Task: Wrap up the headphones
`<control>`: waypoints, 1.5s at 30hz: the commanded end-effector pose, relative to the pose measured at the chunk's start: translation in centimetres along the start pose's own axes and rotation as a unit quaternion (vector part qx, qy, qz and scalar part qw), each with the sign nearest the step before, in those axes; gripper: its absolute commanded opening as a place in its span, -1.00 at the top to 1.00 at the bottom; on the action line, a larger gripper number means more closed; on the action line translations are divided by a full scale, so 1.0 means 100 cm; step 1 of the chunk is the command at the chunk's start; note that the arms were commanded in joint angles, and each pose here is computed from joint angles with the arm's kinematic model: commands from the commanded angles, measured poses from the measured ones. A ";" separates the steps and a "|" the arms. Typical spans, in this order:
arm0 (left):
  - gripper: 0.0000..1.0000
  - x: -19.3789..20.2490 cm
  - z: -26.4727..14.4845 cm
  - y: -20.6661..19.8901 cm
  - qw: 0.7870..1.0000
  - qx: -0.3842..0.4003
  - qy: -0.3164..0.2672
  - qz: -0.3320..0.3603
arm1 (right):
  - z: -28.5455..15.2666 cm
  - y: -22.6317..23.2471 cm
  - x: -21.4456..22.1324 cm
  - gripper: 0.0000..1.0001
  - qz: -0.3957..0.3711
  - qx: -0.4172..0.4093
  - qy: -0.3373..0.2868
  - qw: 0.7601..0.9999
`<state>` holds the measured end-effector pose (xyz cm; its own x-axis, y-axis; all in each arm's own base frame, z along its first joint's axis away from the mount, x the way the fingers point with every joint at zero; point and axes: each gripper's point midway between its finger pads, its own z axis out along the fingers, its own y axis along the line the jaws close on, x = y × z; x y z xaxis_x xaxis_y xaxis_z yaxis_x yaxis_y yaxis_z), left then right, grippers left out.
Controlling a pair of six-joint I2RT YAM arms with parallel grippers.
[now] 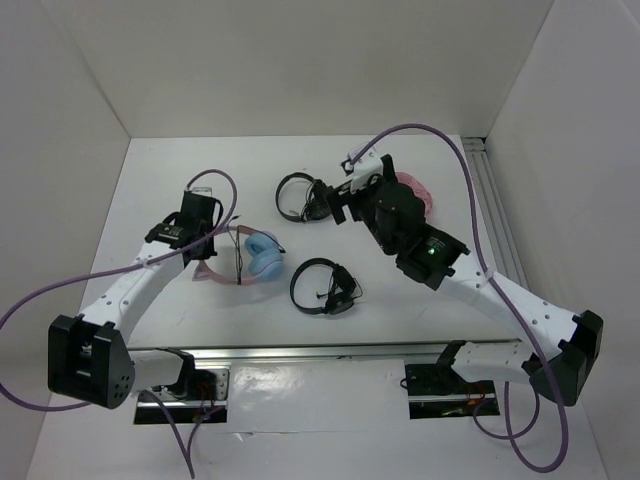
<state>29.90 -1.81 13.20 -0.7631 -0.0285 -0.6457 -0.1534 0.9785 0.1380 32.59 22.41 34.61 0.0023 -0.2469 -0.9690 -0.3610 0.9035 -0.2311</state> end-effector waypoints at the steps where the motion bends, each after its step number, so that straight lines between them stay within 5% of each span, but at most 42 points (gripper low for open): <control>1: 1.00 -0.009 0.013 0.022 0.995 -0.053 -0.008 -0.079 | -0.016 0.009 -0.024 -0.88 0.016 -0.018 -0.023 0.999; 2: 1.00 -0.006 0.015 0.030 0.994 -0.056 0.001 -0.090 | -0.020 0.009 -0.028 -1.00 0.018 -0.017 -0.028 0.999; 9: 1.00 0.008 0.025 0.055 0.985 -0.095 0.013 -0.142 | -0.027 0.018 -0.040 -1.00 0.018 -0.023 -0.030 0.999; 16: 0.88 0.037 0.046 0.054 0.980 -0.117 0.088 -0.135 | -0.041 0.019 -0.051 -1.00 0.015 -0.021 -0.042 0.999; 17: 1.00 0.038 0.045 0.059 0.976 -0.135 0.092 -0.143 | -0.042 0.022 -0.052 -1.00 0.014 -0.026 -0.043 0.999; 24: 1.00 0.046 0.039 0.045 0.974 -0.155 0.111 -0.125 | -0.049 0.018 -0.057 -1.00 0.015 -0.024 -0.052 0.998; 27: 0.75 0.053 0.028 0.047 0.967 -0.190 0.114 -0.122 | -0.048 0.022 -0.060 -1.00 0.010 -0.028 -0.053 0.998; 30: 0.12 0.053 0.015 0.055 0.959 -0.218 0.103 -0.147 | -0.048 0.020 -0.059 -1.00 0.010 -0.023 -0.052 0.998; 40: 0.03 0.050 -0.007 0.076 0.943 -0.268 0.069 -0.184 | -0.049 0.024 -0.062 -1.00 0.007 -0.031 -0.058 0.998; 43: -0.35 0.048 -0.009 0.076 0.944 -0.263 0.059 -0.191 | -0.049 0.023 -0.060 -1.00 0.005 -0.028 -0.053 0.998; 45: -0.40 0.048 -0.009 0.076 0.944 -0.263 0.059 -0.191 | -0.049 0.023 -0.060 -1.00 0.005 -0.028 -0.053 0.998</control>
<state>24.24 4.79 10.42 -0.6943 -0.4063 -0.5940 -0.6628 0.6825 0.3079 27.51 24.73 37.73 0.0626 -0.2407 -0.9686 -0.4276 0.8704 -0.2440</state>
